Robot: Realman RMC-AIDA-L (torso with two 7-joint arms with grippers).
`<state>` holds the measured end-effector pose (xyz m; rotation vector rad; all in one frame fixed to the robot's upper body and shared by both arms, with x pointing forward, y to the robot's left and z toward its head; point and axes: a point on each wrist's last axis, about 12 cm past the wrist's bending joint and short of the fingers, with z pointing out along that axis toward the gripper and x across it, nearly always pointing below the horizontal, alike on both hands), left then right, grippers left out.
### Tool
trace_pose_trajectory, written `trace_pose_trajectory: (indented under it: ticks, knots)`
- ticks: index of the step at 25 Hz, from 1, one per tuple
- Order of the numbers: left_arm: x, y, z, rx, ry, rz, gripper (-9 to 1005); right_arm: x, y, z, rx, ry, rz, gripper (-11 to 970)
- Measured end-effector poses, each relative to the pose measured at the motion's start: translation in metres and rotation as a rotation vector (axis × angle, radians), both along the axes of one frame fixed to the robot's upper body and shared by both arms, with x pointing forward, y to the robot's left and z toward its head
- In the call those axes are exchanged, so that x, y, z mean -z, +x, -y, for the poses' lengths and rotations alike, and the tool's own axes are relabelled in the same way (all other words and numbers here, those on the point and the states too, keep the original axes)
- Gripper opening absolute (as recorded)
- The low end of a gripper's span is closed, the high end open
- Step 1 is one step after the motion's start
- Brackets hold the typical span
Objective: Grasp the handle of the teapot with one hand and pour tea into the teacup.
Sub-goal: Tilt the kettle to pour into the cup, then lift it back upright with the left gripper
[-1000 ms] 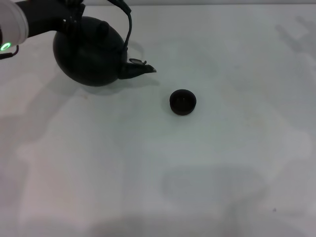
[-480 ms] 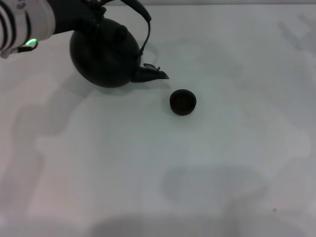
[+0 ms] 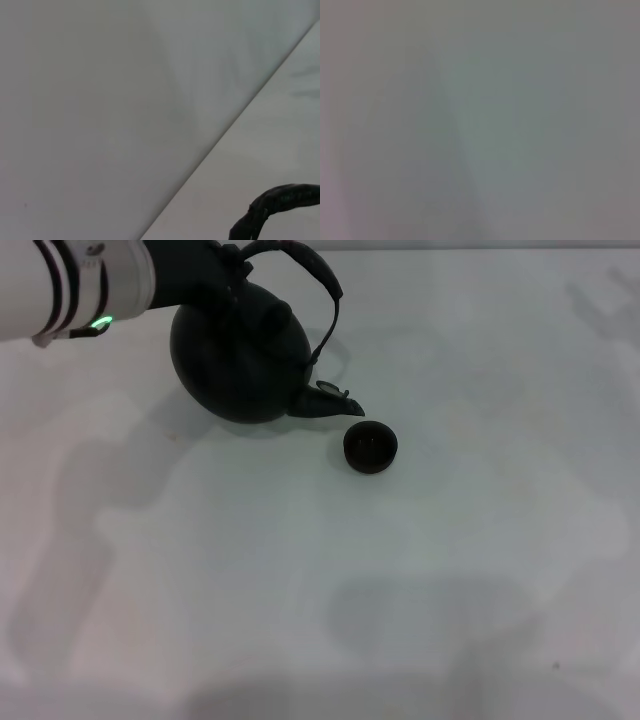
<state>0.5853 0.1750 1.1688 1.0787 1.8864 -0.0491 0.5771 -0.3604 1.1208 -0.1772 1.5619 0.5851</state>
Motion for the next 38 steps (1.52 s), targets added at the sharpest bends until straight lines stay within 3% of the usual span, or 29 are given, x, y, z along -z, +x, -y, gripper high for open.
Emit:
trace_pose_trajectory:
  ticks: [15, 38]
  knots:
    - [-0.006, -0.003, 0.022, 0.059, 0.106, 0.031, 135, 0.006, 0.003, -0.006, -0.008, -0.001, -0.021, 841]
    - [-0.007, -0.003, 0.023, 0.059, 0.112, 0.023, 132, 0.007, 0.003, -0.007, -0.009, -0.006, -0.020, 841]
